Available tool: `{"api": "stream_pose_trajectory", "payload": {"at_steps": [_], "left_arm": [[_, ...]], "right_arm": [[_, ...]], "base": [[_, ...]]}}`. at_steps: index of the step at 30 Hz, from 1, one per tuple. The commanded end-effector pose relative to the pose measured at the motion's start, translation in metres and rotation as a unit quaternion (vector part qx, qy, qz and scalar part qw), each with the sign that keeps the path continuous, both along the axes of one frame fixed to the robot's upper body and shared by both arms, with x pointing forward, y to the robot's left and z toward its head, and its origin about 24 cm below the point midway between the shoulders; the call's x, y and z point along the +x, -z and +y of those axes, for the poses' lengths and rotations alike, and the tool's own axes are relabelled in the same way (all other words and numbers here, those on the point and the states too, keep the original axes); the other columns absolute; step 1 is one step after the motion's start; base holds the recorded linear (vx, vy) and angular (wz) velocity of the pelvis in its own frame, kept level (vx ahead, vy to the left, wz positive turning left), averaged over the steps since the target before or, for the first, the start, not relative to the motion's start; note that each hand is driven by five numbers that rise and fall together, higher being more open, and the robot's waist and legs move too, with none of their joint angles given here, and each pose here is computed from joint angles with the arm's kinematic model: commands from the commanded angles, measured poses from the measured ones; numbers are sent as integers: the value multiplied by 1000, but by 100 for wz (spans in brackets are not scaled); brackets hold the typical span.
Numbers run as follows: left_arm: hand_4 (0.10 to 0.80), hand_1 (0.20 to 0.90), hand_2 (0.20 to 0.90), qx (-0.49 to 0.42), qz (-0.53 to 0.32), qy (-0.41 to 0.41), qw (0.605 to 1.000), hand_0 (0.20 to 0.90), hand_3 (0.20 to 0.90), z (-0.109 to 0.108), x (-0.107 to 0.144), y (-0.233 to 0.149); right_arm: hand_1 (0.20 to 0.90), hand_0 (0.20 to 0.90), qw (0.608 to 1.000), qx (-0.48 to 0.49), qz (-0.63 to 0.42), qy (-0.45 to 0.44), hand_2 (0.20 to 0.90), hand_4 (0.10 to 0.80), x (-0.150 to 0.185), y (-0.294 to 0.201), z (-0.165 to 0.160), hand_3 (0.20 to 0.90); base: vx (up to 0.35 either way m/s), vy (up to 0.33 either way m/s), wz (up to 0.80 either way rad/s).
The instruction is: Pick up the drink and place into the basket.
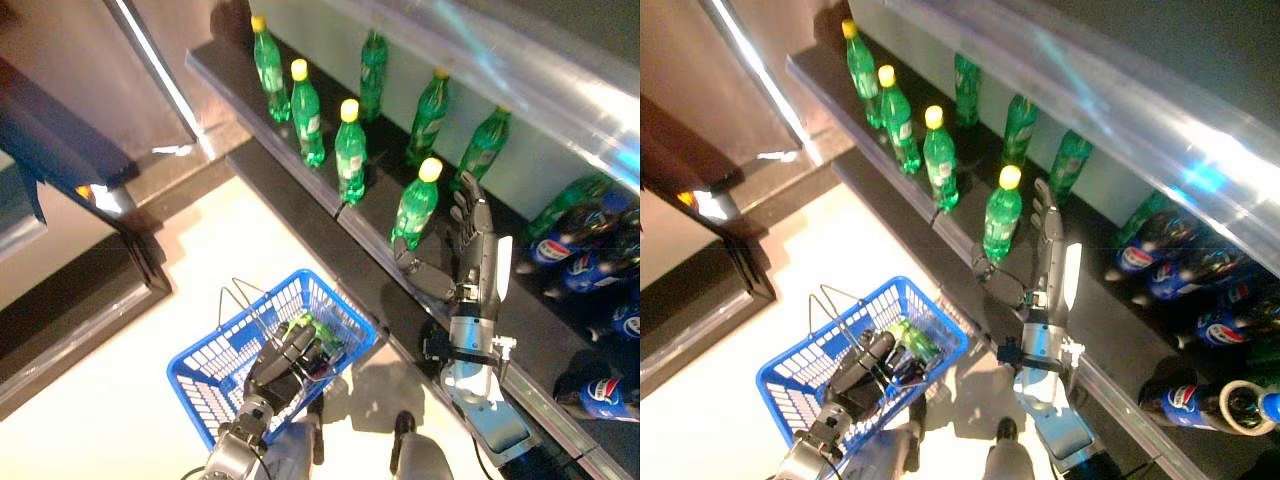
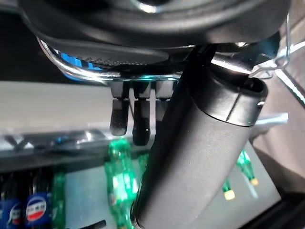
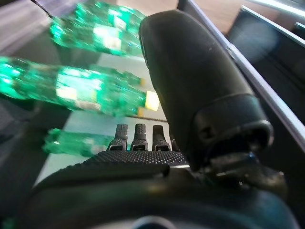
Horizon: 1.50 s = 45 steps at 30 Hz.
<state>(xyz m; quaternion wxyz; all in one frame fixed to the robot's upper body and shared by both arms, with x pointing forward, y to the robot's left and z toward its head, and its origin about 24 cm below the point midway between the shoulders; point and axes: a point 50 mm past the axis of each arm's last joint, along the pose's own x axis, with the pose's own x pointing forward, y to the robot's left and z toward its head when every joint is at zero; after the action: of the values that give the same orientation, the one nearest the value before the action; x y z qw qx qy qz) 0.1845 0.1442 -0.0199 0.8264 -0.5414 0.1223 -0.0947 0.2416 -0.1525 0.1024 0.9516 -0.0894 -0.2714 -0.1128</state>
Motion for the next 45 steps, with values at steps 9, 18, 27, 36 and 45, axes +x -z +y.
{"api": "stream_pose_trajectory", "payload": {"at_steps": [9,18,27,36,45], "left_arm": [[100,300,300,-66,-363,40,929,300,200,-23,40,-125],[100,300,300,-62,-361,48,929,300,200,-22,39,-127],[100,300,300,-54,-355,72,931,300,200,-23,42,-125],[100,300,300,-42,-340,94,935,300,200,-23,41,-122],[100,300,300,-32,-329,110,937,300,200,-21,45,-120]], "right_arm": [[900,900,980,45,-190,31,900,800,3,-60,7,900],[900,900,962,111,-226,110,900,800,-1,-65,-3,900],[900,900,968,136,-198,72,900,800,12,-67,5,900],[900,900,971,183,-145,60,900,800,20,-49,7,900],[900,900,956,216,-148,130,900,800,29,-49,-1,900]], "base": [[-2,-23,3],[0,-2,0],[27,-41,5],[57,-44,10],[44,-50,7]]}}
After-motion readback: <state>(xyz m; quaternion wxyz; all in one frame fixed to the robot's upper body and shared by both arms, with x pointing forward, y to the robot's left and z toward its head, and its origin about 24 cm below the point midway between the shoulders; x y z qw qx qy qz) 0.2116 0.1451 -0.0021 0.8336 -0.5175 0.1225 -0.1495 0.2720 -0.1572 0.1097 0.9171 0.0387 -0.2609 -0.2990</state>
